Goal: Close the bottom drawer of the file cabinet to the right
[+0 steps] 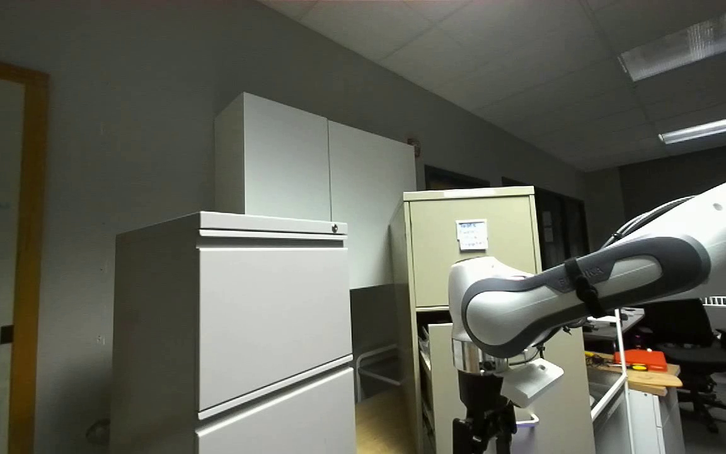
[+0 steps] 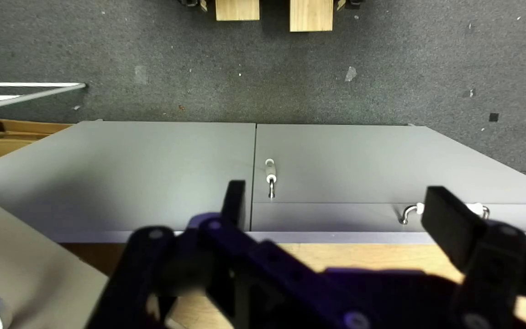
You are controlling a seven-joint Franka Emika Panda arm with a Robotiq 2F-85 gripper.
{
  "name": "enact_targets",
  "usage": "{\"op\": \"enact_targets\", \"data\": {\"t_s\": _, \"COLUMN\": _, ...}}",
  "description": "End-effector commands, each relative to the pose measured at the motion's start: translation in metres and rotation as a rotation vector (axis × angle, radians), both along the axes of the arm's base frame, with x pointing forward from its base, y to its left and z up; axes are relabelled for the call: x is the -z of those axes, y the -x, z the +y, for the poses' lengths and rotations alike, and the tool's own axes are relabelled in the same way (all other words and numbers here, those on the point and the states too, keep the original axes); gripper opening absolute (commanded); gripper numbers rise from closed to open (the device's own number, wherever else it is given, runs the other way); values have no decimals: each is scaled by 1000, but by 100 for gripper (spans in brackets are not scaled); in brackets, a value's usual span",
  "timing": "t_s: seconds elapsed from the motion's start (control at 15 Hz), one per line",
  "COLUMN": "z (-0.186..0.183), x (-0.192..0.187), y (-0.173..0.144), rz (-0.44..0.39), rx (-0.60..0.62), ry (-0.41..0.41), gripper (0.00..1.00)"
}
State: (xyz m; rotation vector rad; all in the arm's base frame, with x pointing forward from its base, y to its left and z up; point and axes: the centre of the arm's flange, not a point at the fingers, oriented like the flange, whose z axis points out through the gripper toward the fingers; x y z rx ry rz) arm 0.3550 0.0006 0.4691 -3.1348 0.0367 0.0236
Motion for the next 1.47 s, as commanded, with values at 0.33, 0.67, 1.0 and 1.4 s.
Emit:
{"op": "enact_targets", "data": {"t_s": 0.33, "z": -10, "x": -5, "y": -32, "rz": -208, "rx": 283, "ry": -17, "gripper": 67}}
{"op": "enact_targets", "data": {"t_s": 0.67, "z": -46, "x": -9, "y": -49, "rz": -356, "rx": 527, "ry": -39, "gripper": 27}}
{"op": "enact_targets", "data": {"t_s": 1.0, "z": -97, "x": -15, "y": -45, "rz": -490, "rx": 776, "ry": -51, "gripper": 0}}
{"op": "enact_targets", "data": {"t_s": 1.4, "z": -123, "x": 5, "y": -70, "rz": -681, "rx": 1032, "ry": -89, "gripper": 0}}
